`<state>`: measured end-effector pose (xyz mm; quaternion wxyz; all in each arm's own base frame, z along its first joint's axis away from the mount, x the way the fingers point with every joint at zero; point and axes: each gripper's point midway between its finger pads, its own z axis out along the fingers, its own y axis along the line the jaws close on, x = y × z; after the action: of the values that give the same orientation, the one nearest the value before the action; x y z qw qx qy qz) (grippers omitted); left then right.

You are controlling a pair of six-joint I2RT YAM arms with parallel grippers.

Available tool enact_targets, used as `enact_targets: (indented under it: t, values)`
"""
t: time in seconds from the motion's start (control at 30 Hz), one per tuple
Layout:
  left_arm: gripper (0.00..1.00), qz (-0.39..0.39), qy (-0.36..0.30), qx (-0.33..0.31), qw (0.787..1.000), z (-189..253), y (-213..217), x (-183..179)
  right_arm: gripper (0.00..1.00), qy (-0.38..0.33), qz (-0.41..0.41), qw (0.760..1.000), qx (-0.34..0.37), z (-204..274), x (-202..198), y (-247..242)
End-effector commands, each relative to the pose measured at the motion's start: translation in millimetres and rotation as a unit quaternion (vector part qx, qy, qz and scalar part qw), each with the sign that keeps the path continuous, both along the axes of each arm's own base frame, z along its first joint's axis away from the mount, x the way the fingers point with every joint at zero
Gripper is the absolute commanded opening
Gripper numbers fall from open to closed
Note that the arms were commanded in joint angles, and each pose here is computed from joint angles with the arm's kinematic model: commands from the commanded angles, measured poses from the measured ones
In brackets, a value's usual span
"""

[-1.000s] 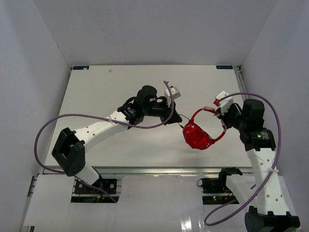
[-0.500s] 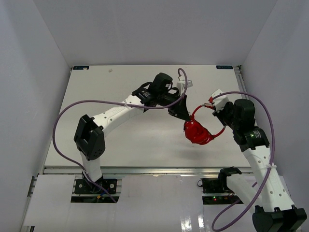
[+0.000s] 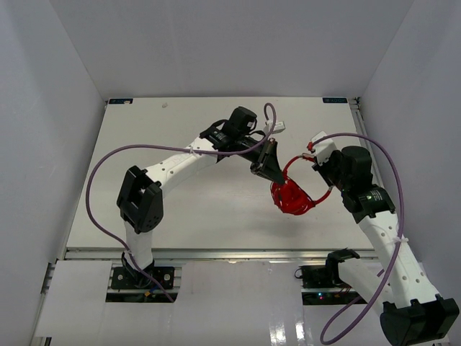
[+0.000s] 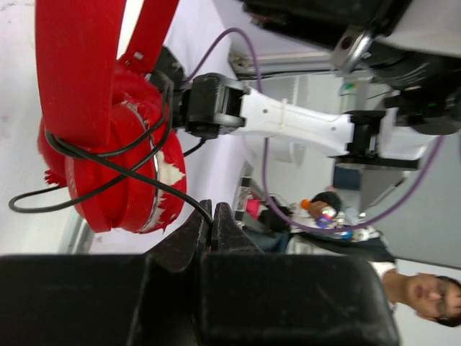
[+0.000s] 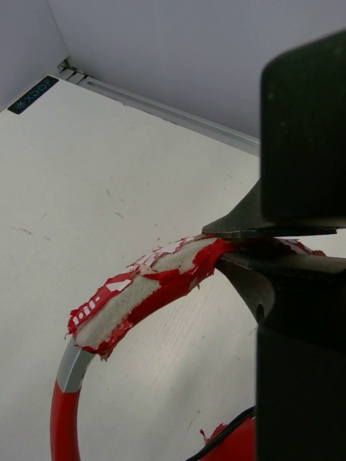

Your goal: Wrap the headphones

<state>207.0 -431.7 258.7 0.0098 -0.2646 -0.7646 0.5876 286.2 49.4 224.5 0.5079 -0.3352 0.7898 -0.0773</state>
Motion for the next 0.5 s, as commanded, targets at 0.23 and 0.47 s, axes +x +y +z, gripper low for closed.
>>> enact_targets:
  t: [0.23, 0.47]
  values:
    - [0.01, 0.041, 0.071, -0.049, 0.995, 32, -12, 16, 0.08, -0.015, -0.008, 0.998, 0.058, 8, 9, 15]
    - [0.06, 0.107, 0.089, -0.036, 0.99, 20, -27, 36, 0.08, 0.0, -0.021, 0.998, 0.065, -7, 8, 18]
